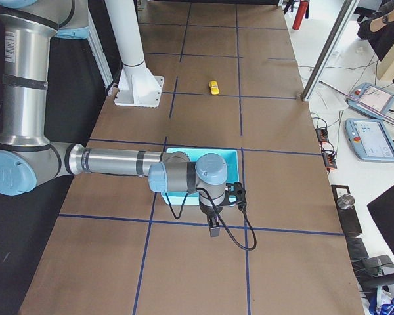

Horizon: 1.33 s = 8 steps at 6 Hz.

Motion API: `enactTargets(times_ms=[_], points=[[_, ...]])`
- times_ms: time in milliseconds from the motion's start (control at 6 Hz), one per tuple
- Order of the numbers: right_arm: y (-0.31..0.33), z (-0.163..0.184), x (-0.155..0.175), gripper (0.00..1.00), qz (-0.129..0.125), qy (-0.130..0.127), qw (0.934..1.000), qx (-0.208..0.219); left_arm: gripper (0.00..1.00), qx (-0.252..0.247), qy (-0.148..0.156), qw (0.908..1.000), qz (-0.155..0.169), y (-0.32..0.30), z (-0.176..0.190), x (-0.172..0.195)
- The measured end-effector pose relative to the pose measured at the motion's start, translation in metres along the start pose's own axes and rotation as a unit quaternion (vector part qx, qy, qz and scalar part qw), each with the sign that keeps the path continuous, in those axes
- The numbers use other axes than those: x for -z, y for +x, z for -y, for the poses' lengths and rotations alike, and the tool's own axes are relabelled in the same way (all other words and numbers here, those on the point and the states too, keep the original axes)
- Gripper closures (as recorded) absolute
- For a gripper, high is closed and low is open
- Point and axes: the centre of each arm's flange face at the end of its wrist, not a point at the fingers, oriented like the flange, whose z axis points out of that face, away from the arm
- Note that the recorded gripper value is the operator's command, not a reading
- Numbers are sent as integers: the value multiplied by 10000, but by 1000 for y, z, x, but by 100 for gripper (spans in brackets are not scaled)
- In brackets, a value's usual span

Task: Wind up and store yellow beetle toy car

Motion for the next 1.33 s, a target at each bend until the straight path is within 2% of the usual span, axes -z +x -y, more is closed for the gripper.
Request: enactTargets(times_ms=[167, 333, 500, 667, 833, 1000, 1333], points=[[1, -2, -1, 0, 3, -16, 10000, -14, 0, -540, -4, 9985, -115, 52, 30, -5], [1, -3, -2, 0, 2, -24, 10000, -20, 0, -1157, 23, 9929, -281, 118, 68, -10], [2, -3, -3, 0, -1, -31, 10000, -25, 0, -1790, 73, 9826, -485, 190, 101, -15], [2, -5, -3, 0, -2, -39, 10000, -32, 0, -2417, 98, 9674, -745, 269, 123, -23], [3, -5, -4, 0, -1, -46, 10000, -37, 0, -3040, 94, 9470, -1036, 355, 133, -34], [3, -6, -5, 0, 0, -52, 10000, -42, 0, -3493, 155, 9297, -1157, 422, 135, -38], [4, -9, -6, 0, 2, -69, 10000, -56, 0, -4104, 82, 9038, -1209, 501, 113, -63]])
